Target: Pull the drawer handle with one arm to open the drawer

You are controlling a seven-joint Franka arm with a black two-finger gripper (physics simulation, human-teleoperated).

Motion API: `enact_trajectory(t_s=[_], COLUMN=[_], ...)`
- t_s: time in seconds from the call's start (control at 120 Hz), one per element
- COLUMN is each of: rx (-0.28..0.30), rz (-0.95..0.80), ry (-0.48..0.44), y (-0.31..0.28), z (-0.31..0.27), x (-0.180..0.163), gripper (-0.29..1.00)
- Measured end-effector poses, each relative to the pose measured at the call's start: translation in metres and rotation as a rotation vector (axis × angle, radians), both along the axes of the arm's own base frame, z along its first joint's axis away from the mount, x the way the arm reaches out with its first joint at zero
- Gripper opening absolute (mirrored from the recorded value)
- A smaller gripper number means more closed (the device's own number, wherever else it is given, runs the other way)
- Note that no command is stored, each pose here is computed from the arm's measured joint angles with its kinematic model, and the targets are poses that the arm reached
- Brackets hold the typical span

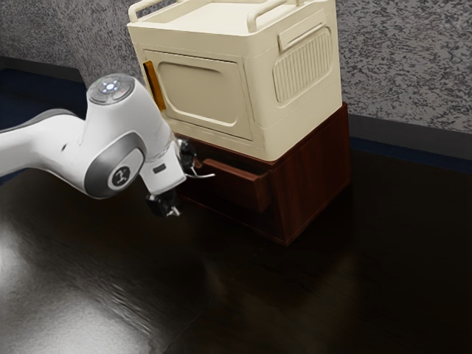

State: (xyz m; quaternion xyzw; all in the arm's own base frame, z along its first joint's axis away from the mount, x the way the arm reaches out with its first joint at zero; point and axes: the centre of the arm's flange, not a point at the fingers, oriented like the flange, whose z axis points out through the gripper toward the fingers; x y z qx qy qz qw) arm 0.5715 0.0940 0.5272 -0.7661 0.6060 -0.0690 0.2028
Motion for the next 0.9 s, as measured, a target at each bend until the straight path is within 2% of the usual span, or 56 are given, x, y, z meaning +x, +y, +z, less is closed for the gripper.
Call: enact_trajectory(t_s=[0.442, 0.9], rx=[-0.011, -0.047], rz=[-0.013, -0.003], ry=[0.004, -0.001], y=[0.001, 0.010], z=[0.000, 0.002], x=[-0.022, -0.046], gripper=[0.70, 0.70])
